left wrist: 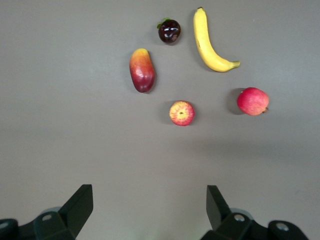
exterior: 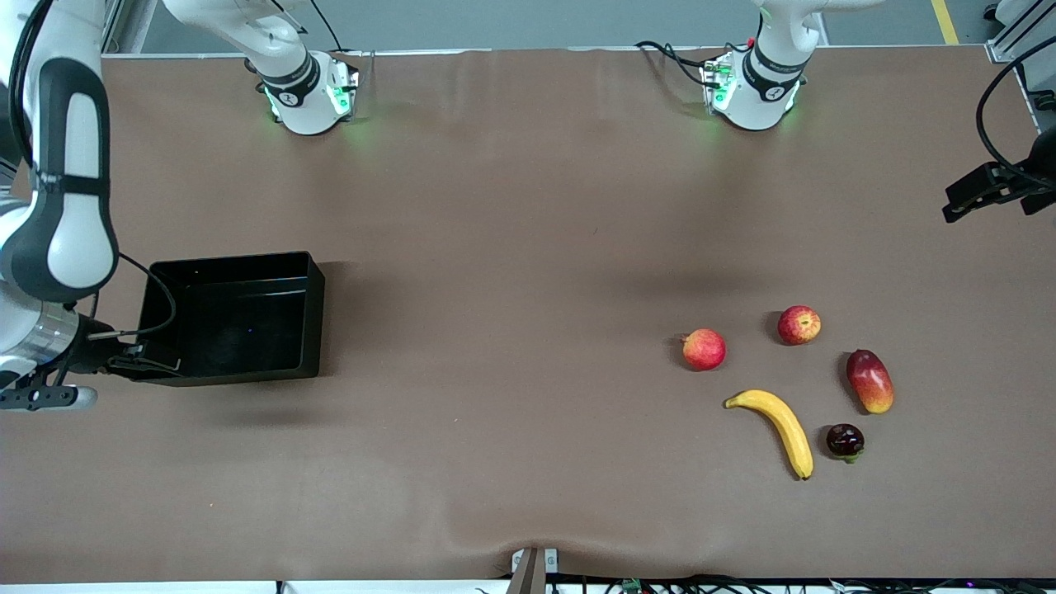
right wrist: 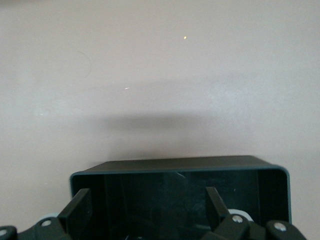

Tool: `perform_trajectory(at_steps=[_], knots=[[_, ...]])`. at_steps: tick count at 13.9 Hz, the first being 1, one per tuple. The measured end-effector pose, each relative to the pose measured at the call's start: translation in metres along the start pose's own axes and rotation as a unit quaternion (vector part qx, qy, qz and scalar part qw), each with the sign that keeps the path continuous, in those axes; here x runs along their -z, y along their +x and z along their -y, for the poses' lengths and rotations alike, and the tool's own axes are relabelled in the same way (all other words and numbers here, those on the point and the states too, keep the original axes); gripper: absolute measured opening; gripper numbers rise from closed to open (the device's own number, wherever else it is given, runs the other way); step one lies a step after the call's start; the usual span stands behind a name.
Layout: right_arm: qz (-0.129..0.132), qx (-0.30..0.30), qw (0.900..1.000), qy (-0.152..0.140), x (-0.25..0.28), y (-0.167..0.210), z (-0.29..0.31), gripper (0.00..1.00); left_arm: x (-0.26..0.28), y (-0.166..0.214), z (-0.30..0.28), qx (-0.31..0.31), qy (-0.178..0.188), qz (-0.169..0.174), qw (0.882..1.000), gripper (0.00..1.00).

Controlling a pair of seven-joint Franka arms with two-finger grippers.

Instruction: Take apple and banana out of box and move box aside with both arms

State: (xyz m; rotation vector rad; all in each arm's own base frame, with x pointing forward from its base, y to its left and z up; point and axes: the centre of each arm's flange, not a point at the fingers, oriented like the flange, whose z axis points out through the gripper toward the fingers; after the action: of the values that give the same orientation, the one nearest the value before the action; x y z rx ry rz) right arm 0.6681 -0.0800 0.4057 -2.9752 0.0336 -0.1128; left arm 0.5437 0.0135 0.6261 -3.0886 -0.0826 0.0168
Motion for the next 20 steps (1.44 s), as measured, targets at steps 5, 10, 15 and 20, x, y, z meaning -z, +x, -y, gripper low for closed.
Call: perform_trajectory(at_steps=[5,10,15,20], knots=[[0.05,-0.014,0.998,-0.022,0.046,-0.006,0.001,1.0,0.018,-0.019,-0.006,-0.006,-0.001,0.007,1.0,1.0],[0.063,-0.025,0.996,-0.049,0.121,-0.032,0.039,1.0,0.042,-0.041,-0.028,0.001,-0.022,-0.001,1.0,1.0],[0.053,-0.023,0.997,-0.049,0.201,-0.075,0.057,1.0,0.047,-0.045,-0.041,0.002,-0.021,-0.005,1.0,1.0],[0.064,-0.041,0.995,-0.06,0.222,-0.094,0.064,1.0,0.049,-0.046,-0.04,0.003,-0.021,-0.007,1.0,1.0]])
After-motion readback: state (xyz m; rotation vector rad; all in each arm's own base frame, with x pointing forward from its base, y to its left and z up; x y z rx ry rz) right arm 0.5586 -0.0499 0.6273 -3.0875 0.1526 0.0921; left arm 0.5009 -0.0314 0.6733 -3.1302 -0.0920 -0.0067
